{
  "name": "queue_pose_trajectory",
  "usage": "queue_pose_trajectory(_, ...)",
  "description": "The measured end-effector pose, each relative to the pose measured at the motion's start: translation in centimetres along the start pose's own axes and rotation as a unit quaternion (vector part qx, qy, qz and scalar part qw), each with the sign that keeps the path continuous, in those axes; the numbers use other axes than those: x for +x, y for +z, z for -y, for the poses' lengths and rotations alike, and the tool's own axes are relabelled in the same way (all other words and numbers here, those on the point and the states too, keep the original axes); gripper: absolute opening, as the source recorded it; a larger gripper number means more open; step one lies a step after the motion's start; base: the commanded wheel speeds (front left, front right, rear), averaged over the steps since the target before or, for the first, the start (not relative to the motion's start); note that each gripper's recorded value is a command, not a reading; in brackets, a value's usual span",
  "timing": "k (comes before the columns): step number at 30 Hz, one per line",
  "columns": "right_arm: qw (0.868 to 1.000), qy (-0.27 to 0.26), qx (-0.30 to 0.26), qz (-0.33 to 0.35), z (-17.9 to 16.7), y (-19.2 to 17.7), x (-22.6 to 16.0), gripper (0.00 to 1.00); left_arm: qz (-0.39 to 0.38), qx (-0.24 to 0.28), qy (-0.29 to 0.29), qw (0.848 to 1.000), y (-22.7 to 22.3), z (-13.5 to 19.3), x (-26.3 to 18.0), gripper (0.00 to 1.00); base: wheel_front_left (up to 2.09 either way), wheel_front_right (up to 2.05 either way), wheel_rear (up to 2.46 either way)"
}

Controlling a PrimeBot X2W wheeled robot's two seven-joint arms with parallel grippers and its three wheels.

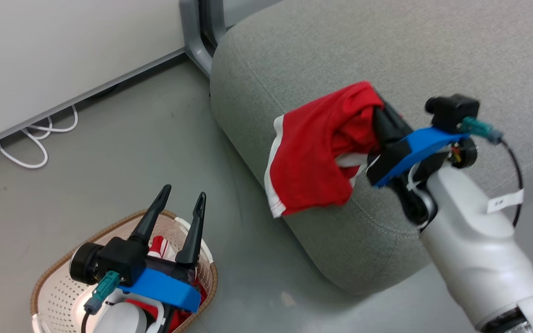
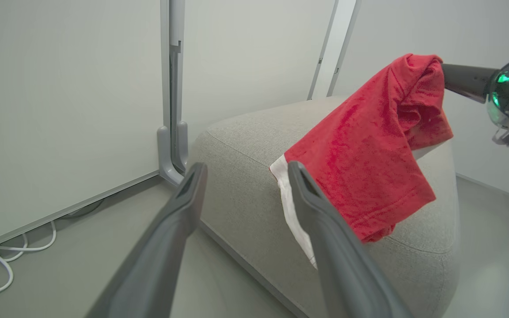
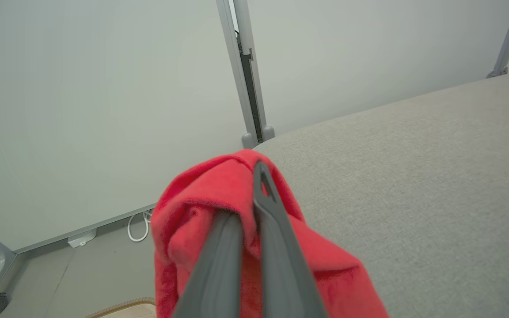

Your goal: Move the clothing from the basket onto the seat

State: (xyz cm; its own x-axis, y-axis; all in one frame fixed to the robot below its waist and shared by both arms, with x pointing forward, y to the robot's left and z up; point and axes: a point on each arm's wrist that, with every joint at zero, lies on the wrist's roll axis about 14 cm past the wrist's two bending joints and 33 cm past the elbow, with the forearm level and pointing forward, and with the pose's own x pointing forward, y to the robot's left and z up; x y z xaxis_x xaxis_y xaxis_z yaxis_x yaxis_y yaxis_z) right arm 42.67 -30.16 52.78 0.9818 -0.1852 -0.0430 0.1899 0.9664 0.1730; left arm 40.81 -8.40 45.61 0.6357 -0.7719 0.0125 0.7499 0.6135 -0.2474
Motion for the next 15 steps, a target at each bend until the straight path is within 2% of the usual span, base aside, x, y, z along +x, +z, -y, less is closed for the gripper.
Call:
queue_pose_trajectory(2, 1.0, -0.019, 0.012, 0.013, 1.3, 1.6, 1.5, 0.0, 0.001, 0.003, -0.004, 1.0, -0.2, -0.4, 0.3, 1.0, 0.0, 0.0, 0.0)
queue_pose_trajectory(9, 0.995, -0.08, -0.012, 0.053, 6.7, 7.1, 6.9, 0.0, 0.003, 0.007, -0.01, 1.0, -1.1, -3.0, 1.2, 1.0, 0.0, 0.0, 0.0)
queue_pose_trajectory(15, 0.986, -0.143, -0.01, 0.089, 11.5, 8.9, 10.8, 0.0, 0.023, 0.01, -0.004, 1.0, -1.7, -6.5, 2.7, 1.0, 0.0, 0.0, 0.0)
